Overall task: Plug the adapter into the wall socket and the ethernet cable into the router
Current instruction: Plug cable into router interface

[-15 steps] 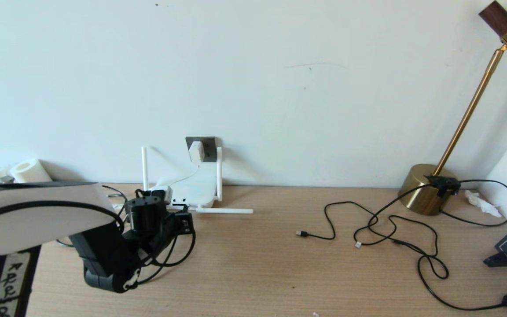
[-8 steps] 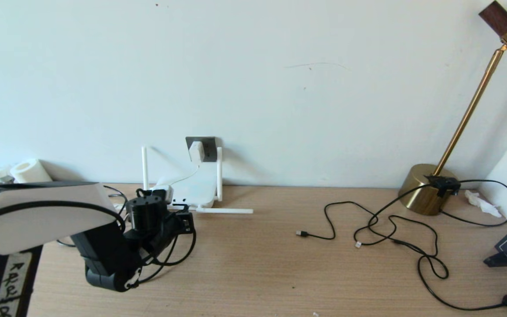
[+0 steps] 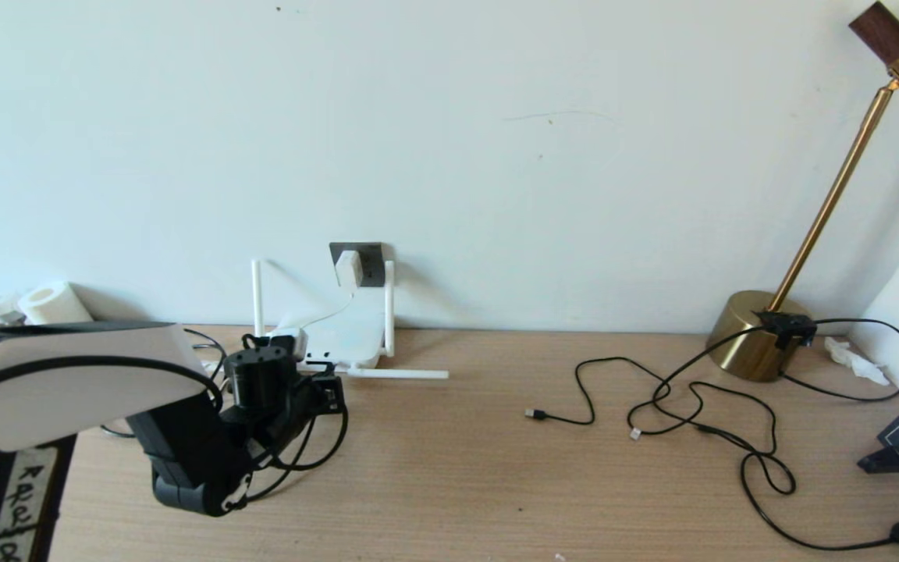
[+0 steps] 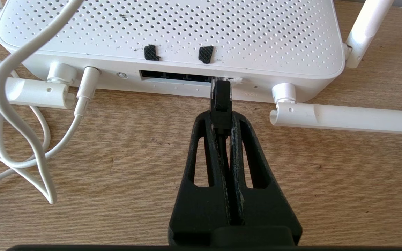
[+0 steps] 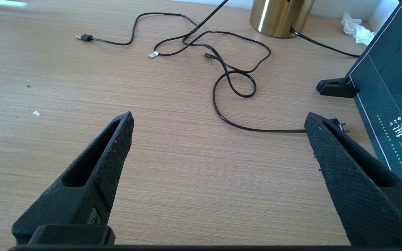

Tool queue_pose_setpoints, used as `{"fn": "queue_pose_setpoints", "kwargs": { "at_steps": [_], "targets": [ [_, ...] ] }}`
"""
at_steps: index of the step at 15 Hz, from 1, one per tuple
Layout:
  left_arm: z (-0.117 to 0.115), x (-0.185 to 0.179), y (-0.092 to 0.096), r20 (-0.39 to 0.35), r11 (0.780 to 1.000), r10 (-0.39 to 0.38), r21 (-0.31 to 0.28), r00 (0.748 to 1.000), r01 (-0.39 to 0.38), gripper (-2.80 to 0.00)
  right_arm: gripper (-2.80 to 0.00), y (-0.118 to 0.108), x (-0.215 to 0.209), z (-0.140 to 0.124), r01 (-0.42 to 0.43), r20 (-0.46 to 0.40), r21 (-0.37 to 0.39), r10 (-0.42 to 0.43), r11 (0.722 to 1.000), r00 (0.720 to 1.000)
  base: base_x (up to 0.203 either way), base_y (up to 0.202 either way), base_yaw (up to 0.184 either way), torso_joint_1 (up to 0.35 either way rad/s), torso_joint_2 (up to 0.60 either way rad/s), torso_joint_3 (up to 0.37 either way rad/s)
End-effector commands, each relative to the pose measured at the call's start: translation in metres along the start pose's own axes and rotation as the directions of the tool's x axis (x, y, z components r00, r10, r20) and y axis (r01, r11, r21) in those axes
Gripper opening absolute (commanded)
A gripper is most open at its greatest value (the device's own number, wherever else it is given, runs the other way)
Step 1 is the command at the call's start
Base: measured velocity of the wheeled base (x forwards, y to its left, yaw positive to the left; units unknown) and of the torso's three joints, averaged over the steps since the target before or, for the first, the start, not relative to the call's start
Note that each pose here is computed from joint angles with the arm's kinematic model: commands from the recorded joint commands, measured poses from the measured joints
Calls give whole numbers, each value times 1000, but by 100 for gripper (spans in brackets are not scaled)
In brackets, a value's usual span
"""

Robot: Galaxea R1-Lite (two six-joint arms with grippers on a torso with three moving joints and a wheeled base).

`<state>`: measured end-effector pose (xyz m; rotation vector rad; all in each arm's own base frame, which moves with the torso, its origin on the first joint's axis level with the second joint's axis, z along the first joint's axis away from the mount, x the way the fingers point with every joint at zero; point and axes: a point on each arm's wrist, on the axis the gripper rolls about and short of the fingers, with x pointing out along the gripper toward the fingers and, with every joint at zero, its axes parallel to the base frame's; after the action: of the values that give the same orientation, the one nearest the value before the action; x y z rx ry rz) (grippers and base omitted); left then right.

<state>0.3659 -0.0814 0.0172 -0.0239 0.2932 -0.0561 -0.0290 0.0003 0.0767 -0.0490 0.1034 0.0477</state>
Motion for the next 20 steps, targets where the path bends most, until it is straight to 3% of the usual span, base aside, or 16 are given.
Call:
{"fn": "queue_pose_setpoints", "kwargs": {
  "at_steps": [1, 20],
  "targets": [
    [2, 0, 0, 12, 1000, -1, -3, 1000, 1, -280, 0, 0, 0, 0, 0, -3, -1, 0, 1000, 1000, 0, 0, 0, 0, 0, 0],
    [1, 6, 0, 17, 1000, 1, -3, 1000, -1, -280, 0, 0, 0, 0, -1, -3, -1, 1, 1000, 1000, 0, 0, 0, 0, 0, 0]
  ]
}}
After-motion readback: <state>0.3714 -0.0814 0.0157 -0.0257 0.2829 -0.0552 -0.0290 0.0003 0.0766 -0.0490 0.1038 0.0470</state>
